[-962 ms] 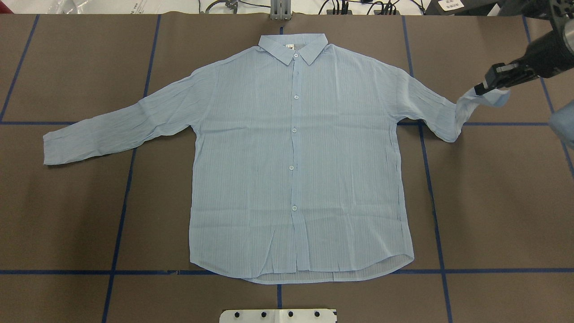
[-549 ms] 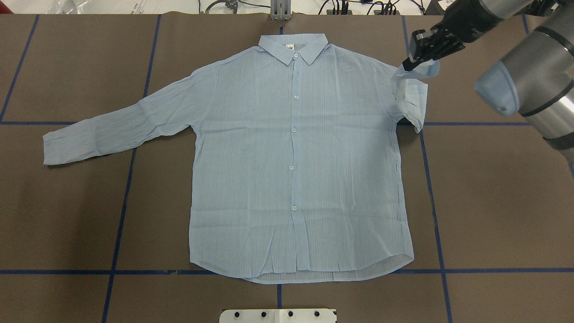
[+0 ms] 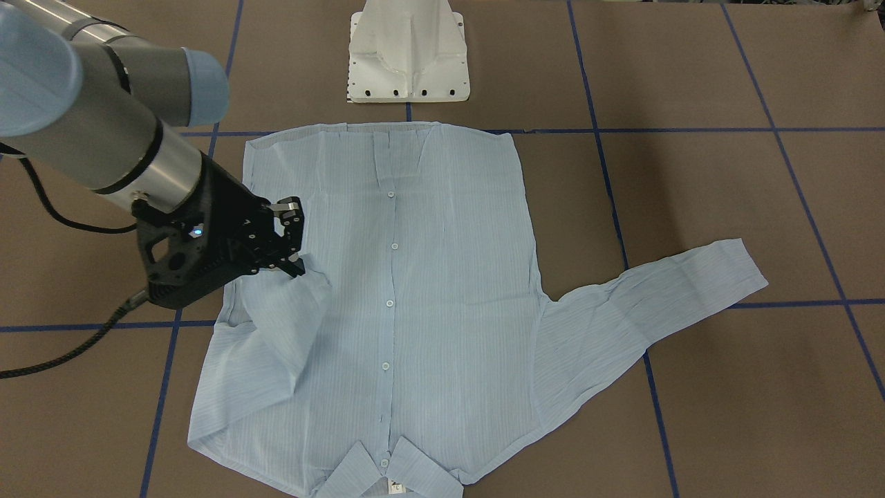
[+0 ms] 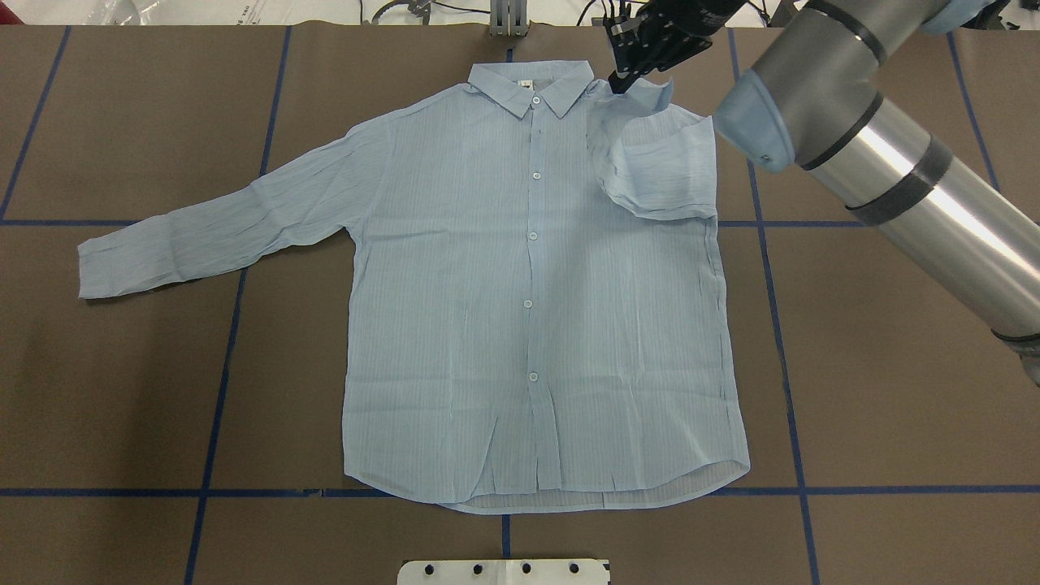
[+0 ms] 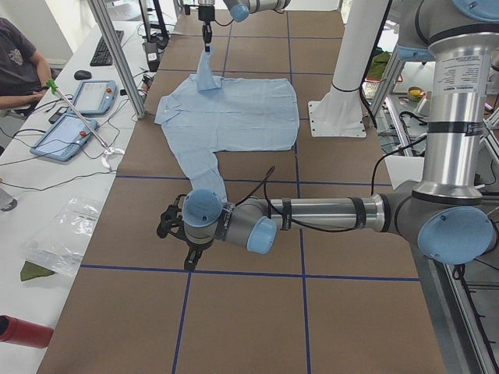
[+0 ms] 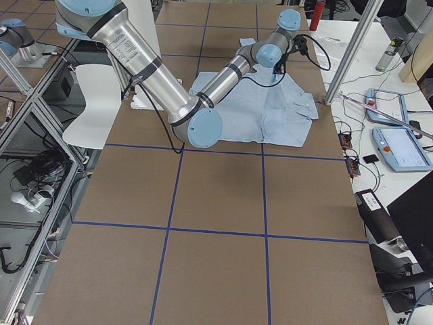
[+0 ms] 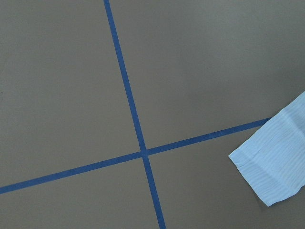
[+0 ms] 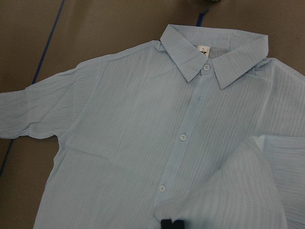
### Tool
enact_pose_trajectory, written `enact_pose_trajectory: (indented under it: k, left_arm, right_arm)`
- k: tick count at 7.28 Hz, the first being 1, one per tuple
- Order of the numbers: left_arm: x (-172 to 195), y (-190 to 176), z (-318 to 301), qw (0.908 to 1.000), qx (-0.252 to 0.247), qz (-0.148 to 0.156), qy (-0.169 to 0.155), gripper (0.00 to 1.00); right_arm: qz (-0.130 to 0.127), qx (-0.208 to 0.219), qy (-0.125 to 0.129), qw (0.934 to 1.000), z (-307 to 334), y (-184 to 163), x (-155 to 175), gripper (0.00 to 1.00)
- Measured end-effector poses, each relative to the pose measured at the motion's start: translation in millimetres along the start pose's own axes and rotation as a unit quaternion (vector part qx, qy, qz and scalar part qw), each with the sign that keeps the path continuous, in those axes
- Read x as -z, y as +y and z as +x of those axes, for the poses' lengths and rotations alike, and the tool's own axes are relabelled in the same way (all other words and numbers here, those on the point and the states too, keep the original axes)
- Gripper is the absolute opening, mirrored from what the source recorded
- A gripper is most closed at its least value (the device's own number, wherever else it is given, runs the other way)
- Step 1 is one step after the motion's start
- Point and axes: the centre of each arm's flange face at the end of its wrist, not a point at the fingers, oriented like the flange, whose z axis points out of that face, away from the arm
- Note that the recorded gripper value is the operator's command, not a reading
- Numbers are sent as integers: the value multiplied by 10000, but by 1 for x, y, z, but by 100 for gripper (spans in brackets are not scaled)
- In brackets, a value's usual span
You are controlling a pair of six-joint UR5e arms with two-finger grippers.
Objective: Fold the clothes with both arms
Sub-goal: 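Lift the cuff with the right gripper and carry it across the shirt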
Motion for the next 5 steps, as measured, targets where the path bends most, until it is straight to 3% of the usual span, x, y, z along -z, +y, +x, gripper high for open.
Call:
enact_pose_trajectory:
  k: [3,5]
  left_arm:
    - [0,0,-1,10000,18,-5,2,100]
    - [0,0,0,10000,23,-4,2,100]
  right_arm:
    - [114,234,344,9991,-52,8,-67,0]
    - [-68,286,639,9975,-91,-9,-139,0]
